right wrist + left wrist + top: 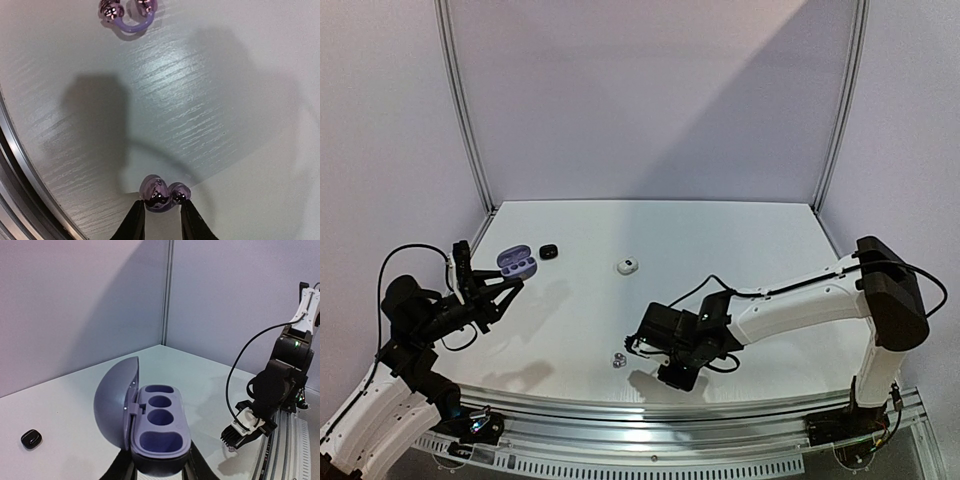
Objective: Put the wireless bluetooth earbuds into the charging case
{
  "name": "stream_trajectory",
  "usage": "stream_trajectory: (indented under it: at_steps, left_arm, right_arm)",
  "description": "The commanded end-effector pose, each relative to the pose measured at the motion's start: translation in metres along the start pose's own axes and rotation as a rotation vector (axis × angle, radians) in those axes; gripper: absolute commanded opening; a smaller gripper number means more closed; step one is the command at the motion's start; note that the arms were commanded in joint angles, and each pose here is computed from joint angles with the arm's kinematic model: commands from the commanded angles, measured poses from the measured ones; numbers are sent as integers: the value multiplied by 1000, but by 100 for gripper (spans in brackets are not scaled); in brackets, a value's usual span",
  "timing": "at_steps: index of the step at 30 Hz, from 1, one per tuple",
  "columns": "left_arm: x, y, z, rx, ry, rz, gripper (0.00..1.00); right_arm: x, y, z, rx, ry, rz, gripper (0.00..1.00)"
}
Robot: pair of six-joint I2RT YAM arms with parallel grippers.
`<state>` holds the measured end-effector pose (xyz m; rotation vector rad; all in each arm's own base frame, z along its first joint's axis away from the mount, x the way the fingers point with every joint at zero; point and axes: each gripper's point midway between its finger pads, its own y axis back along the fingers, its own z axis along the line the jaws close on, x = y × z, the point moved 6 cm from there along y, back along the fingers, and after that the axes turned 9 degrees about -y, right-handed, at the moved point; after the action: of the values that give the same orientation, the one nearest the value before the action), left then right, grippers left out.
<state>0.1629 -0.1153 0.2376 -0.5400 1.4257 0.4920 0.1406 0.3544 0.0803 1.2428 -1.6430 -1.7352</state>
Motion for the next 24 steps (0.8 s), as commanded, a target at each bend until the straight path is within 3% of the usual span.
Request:
stream_trajectory:
  at_steps: [1,17,24]
  left_arm:
    - [3,1,1,-8,-8,-4,0]
    - [4,1,1,-9,-10,1,0]
    - [4,1,2,-10,-8,2,0]
  right_arm:
    - [-16,1,-7,11,-7,-54,27]
    - [-23,-11,-6,-30,57,-32,22]
    - [-15,-6,-3,-69,136,21,31]
